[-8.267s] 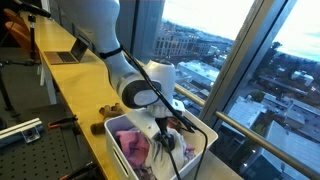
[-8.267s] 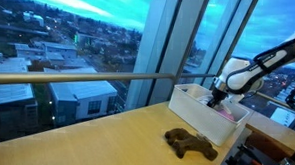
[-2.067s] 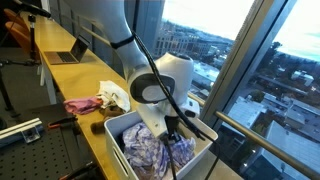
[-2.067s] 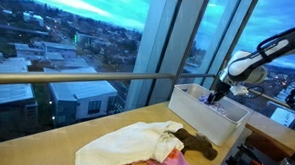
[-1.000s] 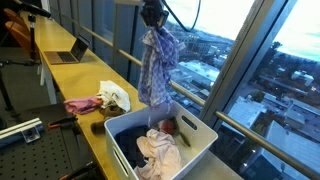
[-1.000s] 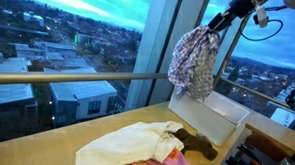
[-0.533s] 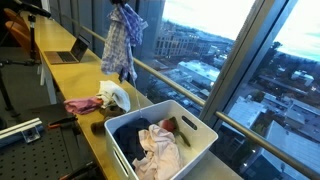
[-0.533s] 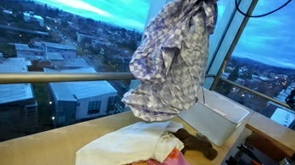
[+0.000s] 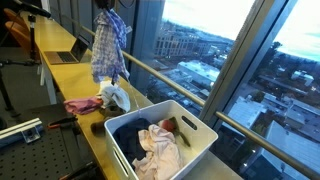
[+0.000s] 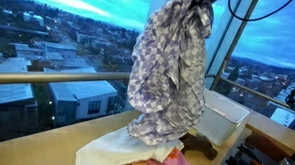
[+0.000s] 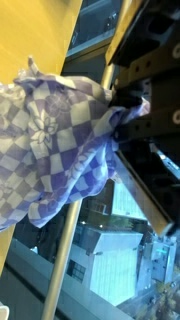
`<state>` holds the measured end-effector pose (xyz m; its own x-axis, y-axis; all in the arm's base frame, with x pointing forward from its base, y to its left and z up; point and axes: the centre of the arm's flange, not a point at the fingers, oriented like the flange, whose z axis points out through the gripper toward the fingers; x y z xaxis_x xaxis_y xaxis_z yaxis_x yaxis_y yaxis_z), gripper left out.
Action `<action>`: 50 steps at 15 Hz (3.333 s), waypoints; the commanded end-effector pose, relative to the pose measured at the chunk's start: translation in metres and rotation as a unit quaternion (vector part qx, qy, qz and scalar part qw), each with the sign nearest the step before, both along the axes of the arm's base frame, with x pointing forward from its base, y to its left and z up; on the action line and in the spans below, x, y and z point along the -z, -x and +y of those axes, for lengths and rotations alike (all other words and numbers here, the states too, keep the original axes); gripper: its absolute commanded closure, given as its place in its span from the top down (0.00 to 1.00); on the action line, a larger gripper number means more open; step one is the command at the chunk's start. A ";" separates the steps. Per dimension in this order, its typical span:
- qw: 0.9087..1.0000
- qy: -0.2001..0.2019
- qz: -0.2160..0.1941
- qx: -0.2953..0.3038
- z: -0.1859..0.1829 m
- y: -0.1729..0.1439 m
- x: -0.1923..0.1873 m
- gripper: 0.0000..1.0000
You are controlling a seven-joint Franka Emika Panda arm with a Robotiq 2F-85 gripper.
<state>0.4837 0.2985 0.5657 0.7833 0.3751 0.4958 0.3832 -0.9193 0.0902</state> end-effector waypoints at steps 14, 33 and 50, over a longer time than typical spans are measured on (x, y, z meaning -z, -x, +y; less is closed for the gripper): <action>0.986 0.031 0.064 0.149 -0.237 -0.058 0.094 1.00; 0.934 0.002 0.198 0.296 -0.498 -0.154 0.370 1.00; 0.906 -0.003 0.275 0.322 -0.507 -0.115 0.478 0.54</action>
<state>0.6073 -0.2066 0.1031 0.9735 -0.2286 -0.0073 -0.2278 -0.9718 0.0612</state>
